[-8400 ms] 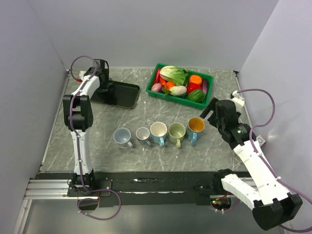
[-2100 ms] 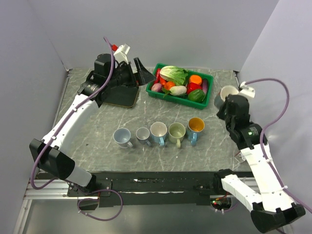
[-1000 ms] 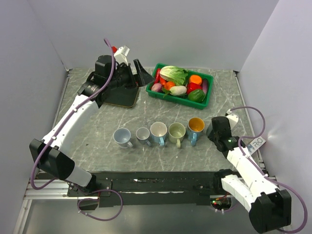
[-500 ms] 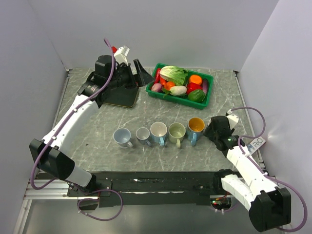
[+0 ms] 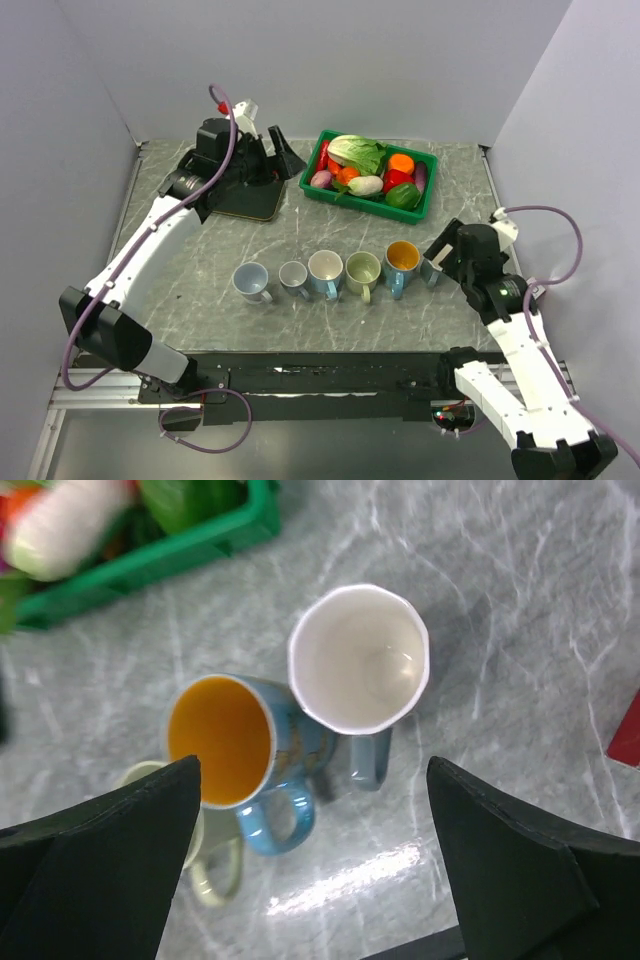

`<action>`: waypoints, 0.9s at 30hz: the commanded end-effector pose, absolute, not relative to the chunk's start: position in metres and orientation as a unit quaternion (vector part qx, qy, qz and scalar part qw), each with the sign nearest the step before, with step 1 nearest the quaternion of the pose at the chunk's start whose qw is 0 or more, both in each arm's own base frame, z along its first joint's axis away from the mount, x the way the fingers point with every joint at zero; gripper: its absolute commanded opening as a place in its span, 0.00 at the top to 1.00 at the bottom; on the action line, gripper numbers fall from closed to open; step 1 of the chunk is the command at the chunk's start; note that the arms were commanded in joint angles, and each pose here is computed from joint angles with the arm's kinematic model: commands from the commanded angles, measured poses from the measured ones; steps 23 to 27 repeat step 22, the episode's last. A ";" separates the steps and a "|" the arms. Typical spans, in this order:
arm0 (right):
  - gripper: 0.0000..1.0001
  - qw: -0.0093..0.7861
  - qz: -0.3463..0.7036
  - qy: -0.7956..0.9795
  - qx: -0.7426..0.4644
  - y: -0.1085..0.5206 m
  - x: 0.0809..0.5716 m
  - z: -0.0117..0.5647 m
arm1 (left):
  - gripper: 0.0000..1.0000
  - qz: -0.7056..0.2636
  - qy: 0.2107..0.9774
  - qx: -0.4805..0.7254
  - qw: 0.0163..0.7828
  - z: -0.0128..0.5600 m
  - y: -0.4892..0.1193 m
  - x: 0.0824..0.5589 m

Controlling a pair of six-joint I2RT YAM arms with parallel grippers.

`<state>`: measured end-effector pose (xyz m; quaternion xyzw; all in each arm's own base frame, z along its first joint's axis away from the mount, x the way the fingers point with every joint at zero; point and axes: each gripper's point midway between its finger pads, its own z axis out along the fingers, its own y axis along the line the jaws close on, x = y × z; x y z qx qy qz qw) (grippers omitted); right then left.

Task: Turn the mug right side up

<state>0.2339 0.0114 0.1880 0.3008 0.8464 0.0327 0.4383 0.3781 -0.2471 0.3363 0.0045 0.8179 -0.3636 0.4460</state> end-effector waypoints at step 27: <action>0.00 0.583 0.075 0.737 0.335 -0.014 0.206 0.342 | 0.04 -0.167 0.753 -0.180 0.610 0.390 -0.093 0.311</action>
